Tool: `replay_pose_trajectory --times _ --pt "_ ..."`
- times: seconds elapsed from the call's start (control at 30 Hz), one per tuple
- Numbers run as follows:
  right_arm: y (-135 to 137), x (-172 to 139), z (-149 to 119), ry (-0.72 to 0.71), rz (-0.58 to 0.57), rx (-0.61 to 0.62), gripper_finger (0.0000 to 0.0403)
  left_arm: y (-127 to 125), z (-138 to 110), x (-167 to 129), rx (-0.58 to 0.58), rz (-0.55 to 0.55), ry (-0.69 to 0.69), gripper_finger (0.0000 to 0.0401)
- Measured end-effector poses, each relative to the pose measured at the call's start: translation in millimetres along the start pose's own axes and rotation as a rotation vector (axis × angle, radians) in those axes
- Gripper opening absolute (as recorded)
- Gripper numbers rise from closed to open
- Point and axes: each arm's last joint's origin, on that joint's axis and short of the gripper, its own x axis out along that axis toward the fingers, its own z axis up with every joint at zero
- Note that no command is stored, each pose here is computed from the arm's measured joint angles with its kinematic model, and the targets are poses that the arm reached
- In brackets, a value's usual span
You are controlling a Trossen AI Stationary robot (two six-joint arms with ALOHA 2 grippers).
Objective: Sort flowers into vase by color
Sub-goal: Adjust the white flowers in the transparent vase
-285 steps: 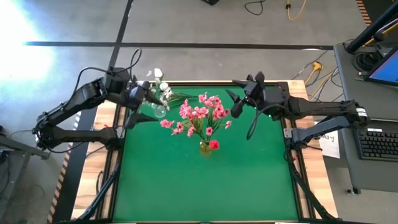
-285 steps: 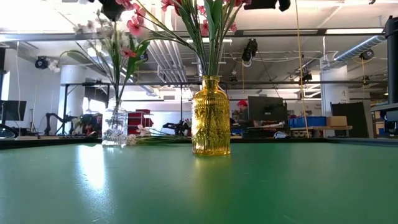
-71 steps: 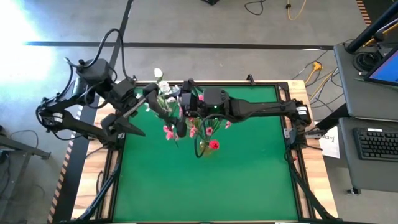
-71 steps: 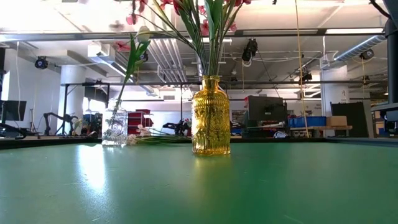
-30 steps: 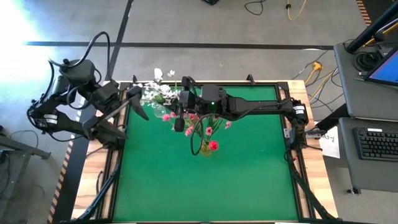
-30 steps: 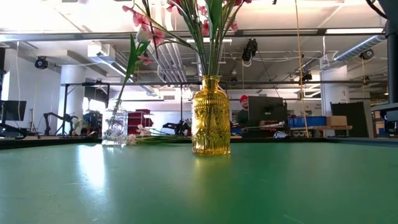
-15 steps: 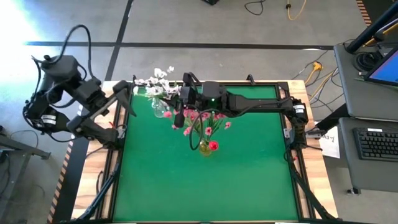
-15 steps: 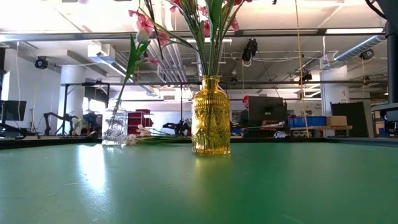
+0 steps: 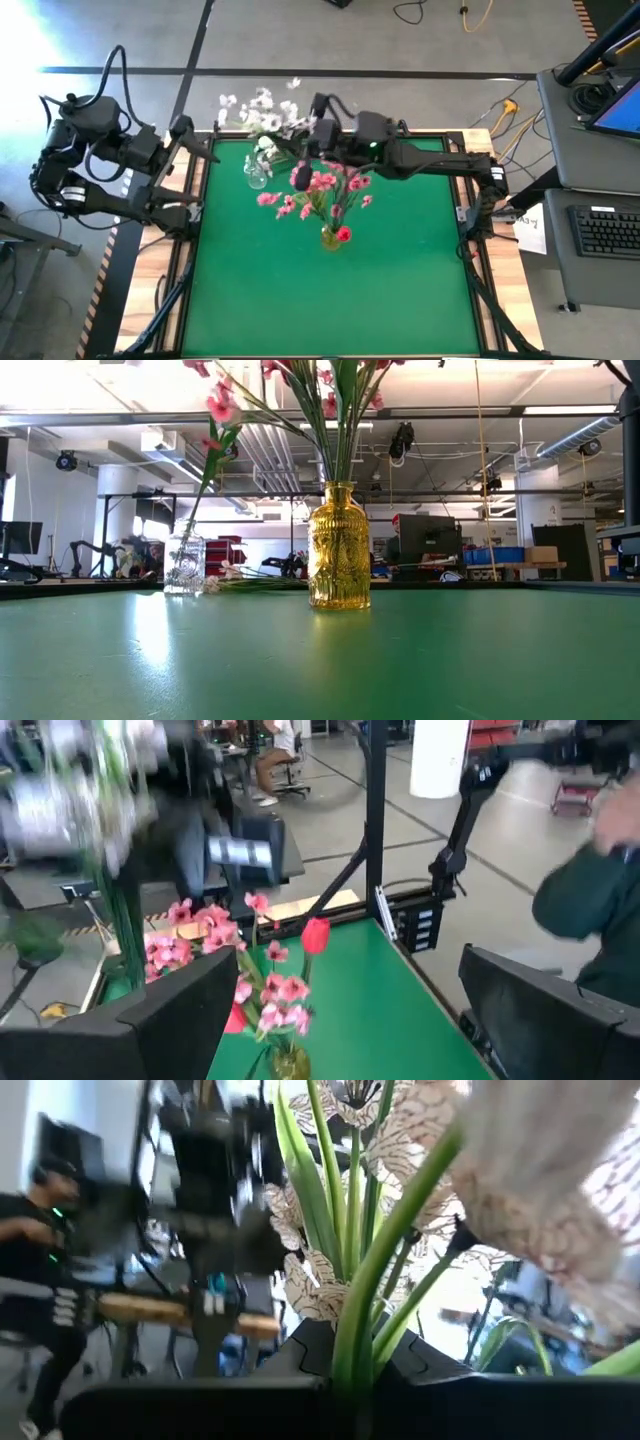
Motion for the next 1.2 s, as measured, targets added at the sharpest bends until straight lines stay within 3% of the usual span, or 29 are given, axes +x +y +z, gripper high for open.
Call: replay_pose_trajectory --times 0.1,0.3,0.53,0.7,0.87,1.03,1.2 --pt "-3 -4 16 -0.061 0.055 0.007 0.0018 0 -10 4 0.036 -0.006 0.033 0.0367" --pt "3 -7 23 -0.164 0.304 0.084 0.0018 5 -48 36 0.037 -0.044 0.003 0.0367" --pt "19 -6 13 -0.161 0.343 0.076 0.0018 4 -102 55 0.030 -0.023 -0.073 0.0367" --pt "31 -9 16 -0.237 0.476 0.153 0.0018 1 -138 60 -0.003 -0.006 -0.129 0.0367" --pt "51 -10 13 -0.237 0.526 0.180 0.0018 0 -166 68 -0.044 -0.006 -0.265 0.0367" --pt "80 -8 11 -0.273 0.569 0.211 0.0018 -2 -189 84 -0.051 -0.056 -0.348 0.0367" --pt "101 -11 10 -0.218 0.605 0.251 0.0018 -11 -211 99 -0.063 -0.120 -0.336 0.0367"
